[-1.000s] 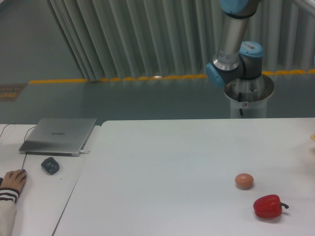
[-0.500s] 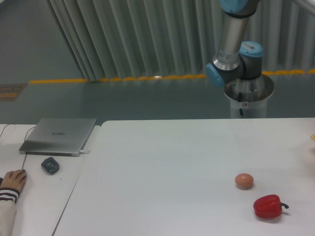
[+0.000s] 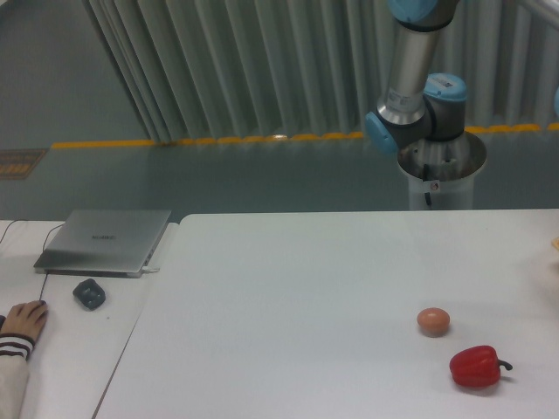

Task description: Place the green peppers in a basket

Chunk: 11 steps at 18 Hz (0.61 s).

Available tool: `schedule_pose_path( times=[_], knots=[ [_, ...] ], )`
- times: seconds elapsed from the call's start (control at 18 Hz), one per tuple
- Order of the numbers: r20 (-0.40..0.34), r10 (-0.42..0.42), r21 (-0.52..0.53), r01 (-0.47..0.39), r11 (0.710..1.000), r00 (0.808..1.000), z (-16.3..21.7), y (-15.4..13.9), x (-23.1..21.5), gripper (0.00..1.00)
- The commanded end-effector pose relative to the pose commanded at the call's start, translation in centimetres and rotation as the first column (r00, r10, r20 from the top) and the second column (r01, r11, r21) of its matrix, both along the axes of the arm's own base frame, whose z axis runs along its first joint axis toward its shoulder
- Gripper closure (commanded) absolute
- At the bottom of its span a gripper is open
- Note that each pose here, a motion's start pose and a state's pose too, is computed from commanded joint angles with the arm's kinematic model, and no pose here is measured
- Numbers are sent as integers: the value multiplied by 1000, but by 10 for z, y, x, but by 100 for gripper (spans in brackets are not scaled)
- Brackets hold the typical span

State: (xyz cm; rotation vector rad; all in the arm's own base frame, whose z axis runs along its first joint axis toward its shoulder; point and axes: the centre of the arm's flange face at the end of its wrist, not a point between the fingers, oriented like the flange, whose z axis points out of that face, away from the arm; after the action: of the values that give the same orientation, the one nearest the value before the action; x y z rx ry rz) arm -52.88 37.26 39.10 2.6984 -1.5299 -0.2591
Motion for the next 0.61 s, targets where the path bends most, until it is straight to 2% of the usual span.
schedule_pose_path(
  times=[0.11, 0.33, 0.44, 0.61],
  knots=[
    [14, 57, 9, -57, 998, 998, -4, 9, 11, 0],
    [7, 93, 18, -93, 996, 996, 0, 34, 33, 0],
    [14, 148, 33, -149, 988, 989, -1, 37, 32, 0],
    [18, 153, 31, -153, 988, 988, -2, 37, 35, 0]
  ],
)
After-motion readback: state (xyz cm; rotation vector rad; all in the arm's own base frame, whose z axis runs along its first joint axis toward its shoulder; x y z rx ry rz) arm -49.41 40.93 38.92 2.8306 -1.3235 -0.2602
